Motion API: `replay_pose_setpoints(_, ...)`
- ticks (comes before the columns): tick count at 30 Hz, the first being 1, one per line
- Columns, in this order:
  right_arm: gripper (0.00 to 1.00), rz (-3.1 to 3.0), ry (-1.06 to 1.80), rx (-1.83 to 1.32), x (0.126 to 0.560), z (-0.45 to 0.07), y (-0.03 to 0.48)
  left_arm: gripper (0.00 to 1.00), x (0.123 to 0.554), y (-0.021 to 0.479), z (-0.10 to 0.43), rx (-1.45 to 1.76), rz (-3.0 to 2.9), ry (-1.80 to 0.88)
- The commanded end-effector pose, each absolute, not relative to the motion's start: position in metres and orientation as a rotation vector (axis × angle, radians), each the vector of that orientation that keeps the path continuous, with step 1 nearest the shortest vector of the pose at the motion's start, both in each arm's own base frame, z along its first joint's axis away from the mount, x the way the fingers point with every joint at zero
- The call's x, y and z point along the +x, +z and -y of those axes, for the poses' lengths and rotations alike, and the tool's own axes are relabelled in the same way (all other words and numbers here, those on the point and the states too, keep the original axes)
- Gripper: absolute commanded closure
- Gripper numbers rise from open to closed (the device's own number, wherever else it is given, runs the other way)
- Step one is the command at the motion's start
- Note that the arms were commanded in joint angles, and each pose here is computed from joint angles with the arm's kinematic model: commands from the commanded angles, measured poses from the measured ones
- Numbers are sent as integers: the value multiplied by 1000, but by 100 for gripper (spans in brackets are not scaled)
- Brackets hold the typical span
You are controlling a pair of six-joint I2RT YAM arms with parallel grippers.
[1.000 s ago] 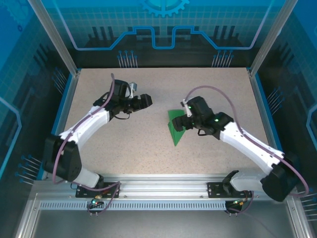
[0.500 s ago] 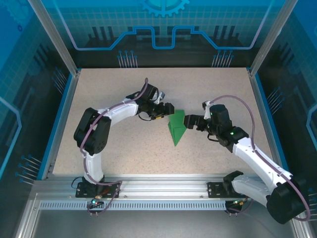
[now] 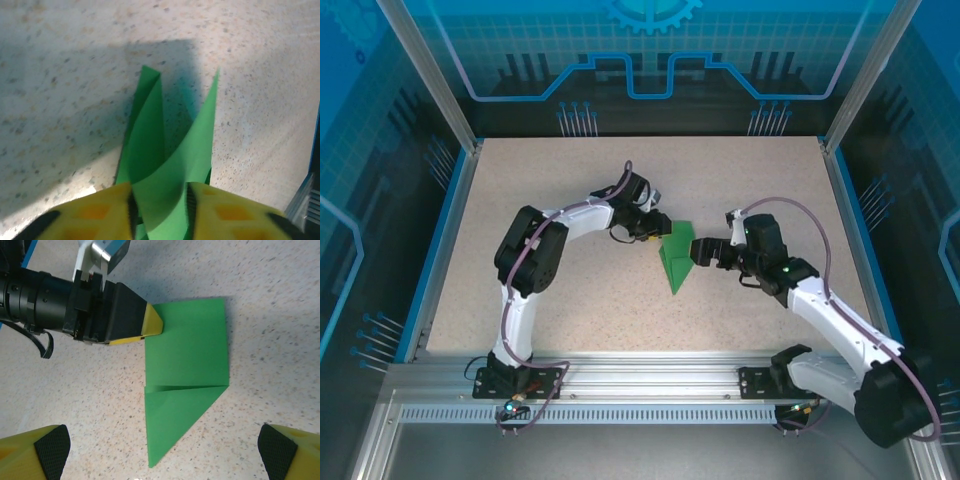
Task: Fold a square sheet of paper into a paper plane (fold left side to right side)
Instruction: Fold the wing for the fifth time at the center of the table.
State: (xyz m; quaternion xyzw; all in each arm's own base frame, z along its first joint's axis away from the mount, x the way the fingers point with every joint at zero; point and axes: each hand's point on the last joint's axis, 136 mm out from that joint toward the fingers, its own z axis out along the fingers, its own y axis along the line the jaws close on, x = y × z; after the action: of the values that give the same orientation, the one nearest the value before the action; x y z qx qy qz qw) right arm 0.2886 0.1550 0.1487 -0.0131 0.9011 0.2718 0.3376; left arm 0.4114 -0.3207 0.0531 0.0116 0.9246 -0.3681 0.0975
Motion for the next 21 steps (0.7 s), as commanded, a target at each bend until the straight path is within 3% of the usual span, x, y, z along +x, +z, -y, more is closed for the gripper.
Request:
replay_pose_setpoints(1,0,-2362,885,-105,289,-169,152,77,408,63,326,145,-2666,-1125)
replay_pose_setpoints(5,0,-2368,941,-110,301,-170,146,91,405,68,318,151,-2622,-1159)
replay_pose_setpoints(8,1,-2379,985,-104,312,-170,136,96,399,75,310,165,-2586,-1183)
replay_pose_setpoints(21,8,-2313,1270,-203,352,-198,100,99,364,106,285,256,-2380,-1371)
